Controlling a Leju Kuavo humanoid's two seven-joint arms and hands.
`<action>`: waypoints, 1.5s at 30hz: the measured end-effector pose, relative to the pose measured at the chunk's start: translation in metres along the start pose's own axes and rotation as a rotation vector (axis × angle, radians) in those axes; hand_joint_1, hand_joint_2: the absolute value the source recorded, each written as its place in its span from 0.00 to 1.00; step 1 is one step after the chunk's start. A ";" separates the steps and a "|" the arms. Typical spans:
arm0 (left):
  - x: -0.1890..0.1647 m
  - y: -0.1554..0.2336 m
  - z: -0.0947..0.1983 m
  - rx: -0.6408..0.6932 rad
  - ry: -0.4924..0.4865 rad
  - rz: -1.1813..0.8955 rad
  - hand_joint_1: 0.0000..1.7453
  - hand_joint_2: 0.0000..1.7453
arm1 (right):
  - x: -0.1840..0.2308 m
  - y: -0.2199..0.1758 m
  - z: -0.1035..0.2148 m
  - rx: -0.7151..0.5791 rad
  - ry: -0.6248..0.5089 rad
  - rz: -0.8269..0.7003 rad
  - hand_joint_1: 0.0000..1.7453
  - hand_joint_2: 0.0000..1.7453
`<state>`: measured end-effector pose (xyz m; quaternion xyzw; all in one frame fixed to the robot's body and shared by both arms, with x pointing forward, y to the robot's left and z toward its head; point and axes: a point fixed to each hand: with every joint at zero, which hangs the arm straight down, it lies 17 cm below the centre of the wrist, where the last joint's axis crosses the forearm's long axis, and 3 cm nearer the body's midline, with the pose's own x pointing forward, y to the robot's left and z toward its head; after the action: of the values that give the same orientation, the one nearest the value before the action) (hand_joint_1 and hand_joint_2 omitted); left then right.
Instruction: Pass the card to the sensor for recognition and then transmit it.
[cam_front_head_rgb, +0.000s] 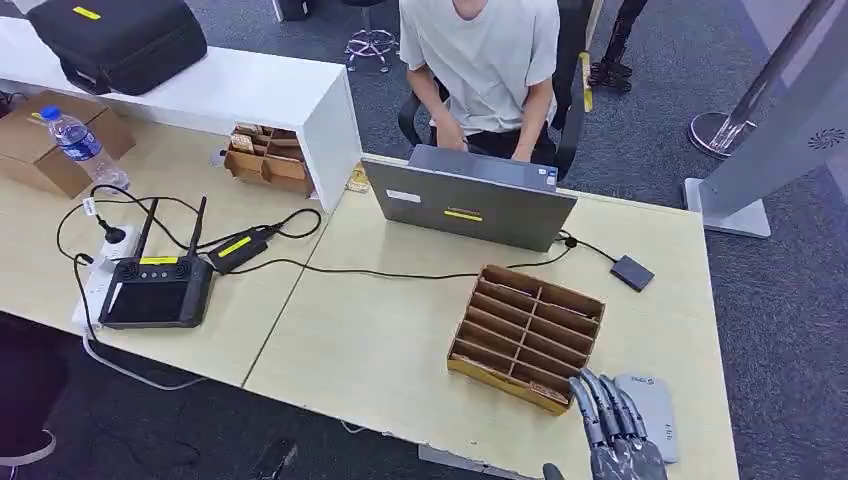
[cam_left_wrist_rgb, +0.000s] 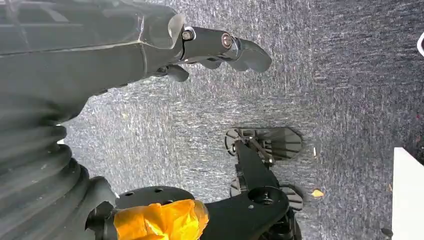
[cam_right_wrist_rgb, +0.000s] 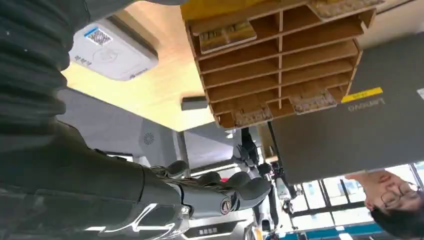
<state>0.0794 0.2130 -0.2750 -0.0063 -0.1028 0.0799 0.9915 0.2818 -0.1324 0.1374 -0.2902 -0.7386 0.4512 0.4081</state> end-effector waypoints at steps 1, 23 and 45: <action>0.000 0.000 0.000 0.000 0.000 -0.002 0.00 1.00 | -0.001 0.004 0.000 0.009 0.001 -0.005 0.00 1.00; 0.003 -0.001 0.000 -0.003 -0.004 -0.030 0.00 1.00 | -0.024 0.039 -0.008 0.040 0.031 0.152 0.00 1.00; 0.002 -0.004 0.000 -0.007 0.000 -0.047 0.00 1.00 | -0.015 0.014 -0.031 -0.047 -0.001 0.281 0.00 1.00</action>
<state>0.0815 0.2096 -0.2745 -0.0075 -0.1030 0.0565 0.9930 0.3171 -0.1246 0.1280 -0.4000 -0.7014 0.4866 0.3336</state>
